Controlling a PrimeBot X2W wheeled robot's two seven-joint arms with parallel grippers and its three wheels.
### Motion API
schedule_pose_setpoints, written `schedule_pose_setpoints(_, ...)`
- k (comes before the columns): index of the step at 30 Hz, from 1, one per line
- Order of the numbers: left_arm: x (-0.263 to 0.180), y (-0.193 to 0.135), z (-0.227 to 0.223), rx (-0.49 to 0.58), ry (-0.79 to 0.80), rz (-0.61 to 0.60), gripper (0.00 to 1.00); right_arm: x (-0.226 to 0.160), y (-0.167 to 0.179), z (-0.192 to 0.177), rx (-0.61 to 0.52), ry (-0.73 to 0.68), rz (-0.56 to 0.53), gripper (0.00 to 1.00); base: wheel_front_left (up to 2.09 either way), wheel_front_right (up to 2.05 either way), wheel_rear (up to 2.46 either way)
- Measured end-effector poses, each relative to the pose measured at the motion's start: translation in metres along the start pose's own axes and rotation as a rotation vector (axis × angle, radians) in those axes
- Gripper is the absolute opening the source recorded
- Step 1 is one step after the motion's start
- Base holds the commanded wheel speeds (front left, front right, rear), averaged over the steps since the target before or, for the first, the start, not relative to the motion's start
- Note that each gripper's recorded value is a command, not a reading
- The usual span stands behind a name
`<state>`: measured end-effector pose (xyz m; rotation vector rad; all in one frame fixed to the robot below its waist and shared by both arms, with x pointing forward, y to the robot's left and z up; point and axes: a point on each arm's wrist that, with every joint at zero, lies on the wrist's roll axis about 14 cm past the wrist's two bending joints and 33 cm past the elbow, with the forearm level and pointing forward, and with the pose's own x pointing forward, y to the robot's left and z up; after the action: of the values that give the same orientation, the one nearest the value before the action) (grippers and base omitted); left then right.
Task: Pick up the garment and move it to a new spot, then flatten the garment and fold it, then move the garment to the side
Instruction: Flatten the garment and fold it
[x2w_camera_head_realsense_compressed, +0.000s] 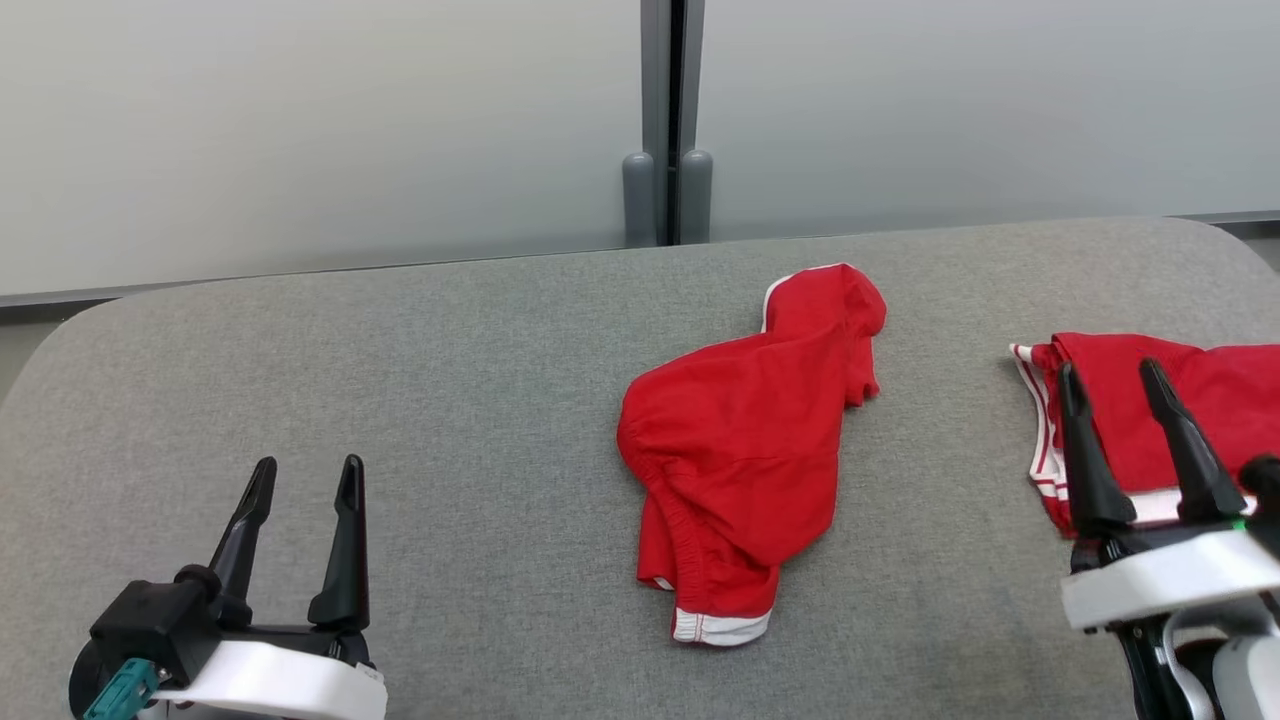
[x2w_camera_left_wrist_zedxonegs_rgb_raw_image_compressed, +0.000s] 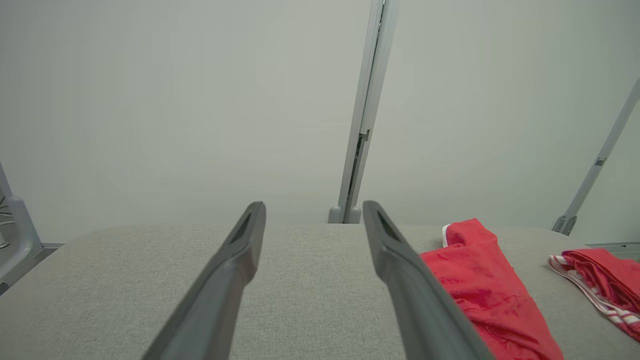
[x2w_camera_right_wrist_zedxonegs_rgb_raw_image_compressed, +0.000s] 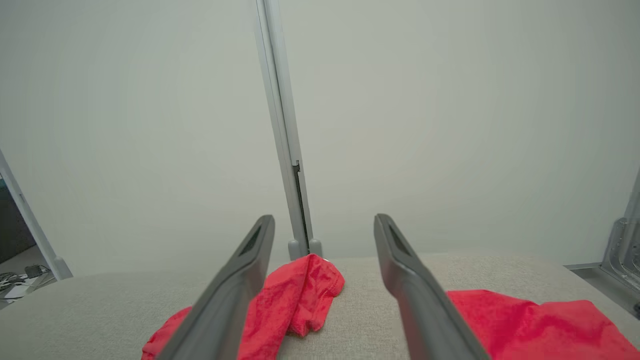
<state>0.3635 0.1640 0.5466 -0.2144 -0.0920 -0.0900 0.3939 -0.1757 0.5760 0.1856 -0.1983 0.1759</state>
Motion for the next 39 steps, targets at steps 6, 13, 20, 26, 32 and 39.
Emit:
schedule_pose_setpoints(6,-0.002,-0.001,-0.003,-0.014,0.005,0.002,1.0,-0.033,-0.008,-0.013,0.018,0.037,-0.074,1.0,0.0,0.0,0.0)
schedule_pose_setpoints(13,-0.002,-0.005,-0.011,-0.014,0.031,-0.009,1.0,-0.036,-0.006,-0.011,0.029,0.031,-0.09,1.0,0.0,0.0,0.0)
schedule_pose_setpoints(20,-0.013,-0.042,-0.05,-0.037,0.258,-0.172,1.0,-0.032,-0.002,-0.009,0.029,0.026,-0.081,1.0,0.0,0.0,0.0)
schedule_pose_setpoints(26,-0.031,-0.098,-0.082,-0.085,0.504,-0.407,1.0,-0.031,-0.005,-0.01,0.026,0.031,-0.087,1.0,0.0,0.0,0.0)
schedule_pose_setpoints(32,-0.049,-0.144,-0.117,-0.118,0.711,-0.609,1.0,-0.028,-0.009,-0.011,0.028,0.028,-0.101,1.0,0.0,0.0,0.0)
schedule_pose_setpoints(39,-0.039,-0.161,-0.15,-0.119,0.813,-0.688,1.0,-0.026,-0.02,-0.016,0.026,0.035,-0.137,1.0,0.0,0.0,0.0)
